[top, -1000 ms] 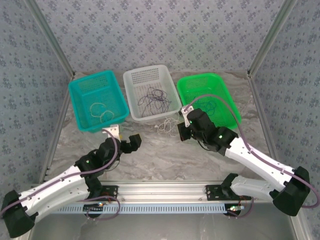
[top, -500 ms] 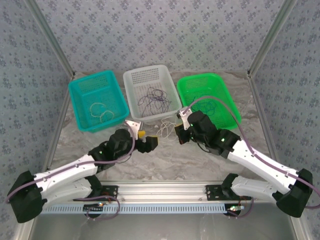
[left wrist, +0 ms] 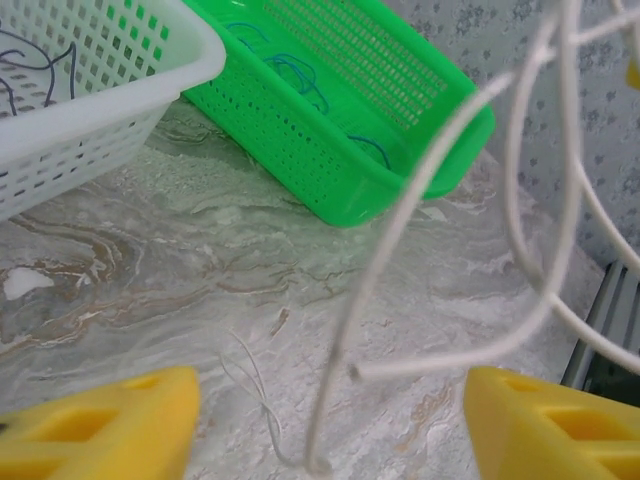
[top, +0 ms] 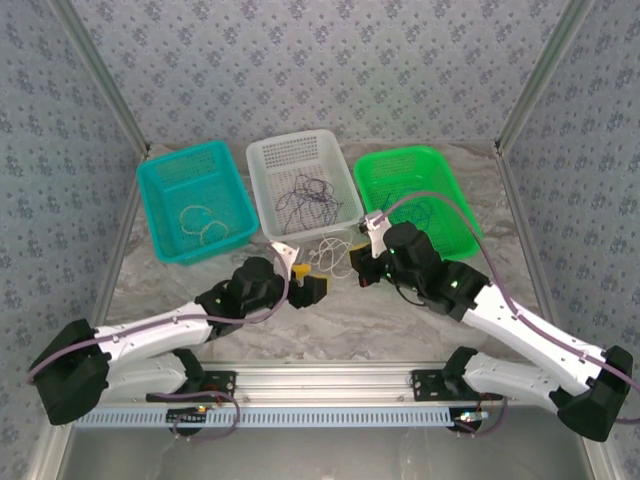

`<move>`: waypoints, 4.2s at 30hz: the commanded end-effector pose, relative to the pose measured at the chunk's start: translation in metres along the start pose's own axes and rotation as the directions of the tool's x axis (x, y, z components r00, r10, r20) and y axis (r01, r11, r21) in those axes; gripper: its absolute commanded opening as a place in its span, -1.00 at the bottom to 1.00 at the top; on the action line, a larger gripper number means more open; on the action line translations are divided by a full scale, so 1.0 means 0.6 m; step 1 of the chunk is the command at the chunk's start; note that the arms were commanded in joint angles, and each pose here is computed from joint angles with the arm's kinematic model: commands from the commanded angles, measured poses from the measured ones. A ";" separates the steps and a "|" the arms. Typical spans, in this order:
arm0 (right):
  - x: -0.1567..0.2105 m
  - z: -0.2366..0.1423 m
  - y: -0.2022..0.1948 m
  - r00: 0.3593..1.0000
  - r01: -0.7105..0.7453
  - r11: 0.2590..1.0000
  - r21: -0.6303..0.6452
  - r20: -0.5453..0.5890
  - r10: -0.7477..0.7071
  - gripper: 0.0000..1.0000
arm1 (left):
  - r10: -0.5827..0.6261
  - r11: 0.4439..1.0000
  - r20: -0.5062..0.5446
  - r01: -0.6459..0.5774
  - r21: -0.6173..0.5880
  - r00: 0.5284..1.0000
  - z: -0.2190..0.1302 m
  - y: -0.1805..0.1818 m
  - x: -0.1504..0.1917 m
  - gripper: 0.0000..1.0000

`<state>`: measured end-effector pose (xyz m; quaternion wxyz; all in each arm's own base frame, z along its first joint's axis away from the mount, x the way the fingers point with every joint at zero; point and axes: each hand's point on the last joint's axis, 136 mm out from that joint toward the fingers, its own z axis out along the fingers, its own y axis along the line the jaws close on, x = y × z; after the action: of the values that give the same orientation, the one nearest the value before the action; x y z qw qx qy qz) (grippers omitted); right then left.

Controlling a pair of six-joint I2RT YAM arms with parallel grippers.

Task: Untangle the cables

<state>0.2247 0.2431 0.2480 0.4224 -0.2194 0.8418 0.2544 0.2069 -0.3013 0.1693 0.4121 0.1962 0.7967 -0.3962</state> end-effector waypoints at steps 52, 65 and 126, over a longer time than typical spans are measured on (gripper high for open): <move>0.117 0.111 0.002 1.000 0.001 0.998 0.062 0.017 -0.002 0.86 | -0.041 0.996 0.127 0.051 -0.075 0.991 -0.071 -0.015 -0.093 -1.00; 0.094 0.174 0.001 0.994 0.025 0.994 0.105 0.107 -0.036 1.00 | -0.097 0.989 0.123 0.082 0.124 0.988 -0.075 -0.074 -0.100 -1.00; -0.032 -0.010 0.046 0.974 -0.025 0.999 -0.034 0.224 0.032 0.94 | 0.034 0.999 0.273 -0.027 -0.032 0.961 -0.163 -0.078 -0.243 -0.96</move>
<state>0.2189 0.2494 0.2501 0.4972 -0.1428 0.8092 0.2786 0.2148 -0.2468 0.3341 0.5256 0.1502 0.7471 -0.3781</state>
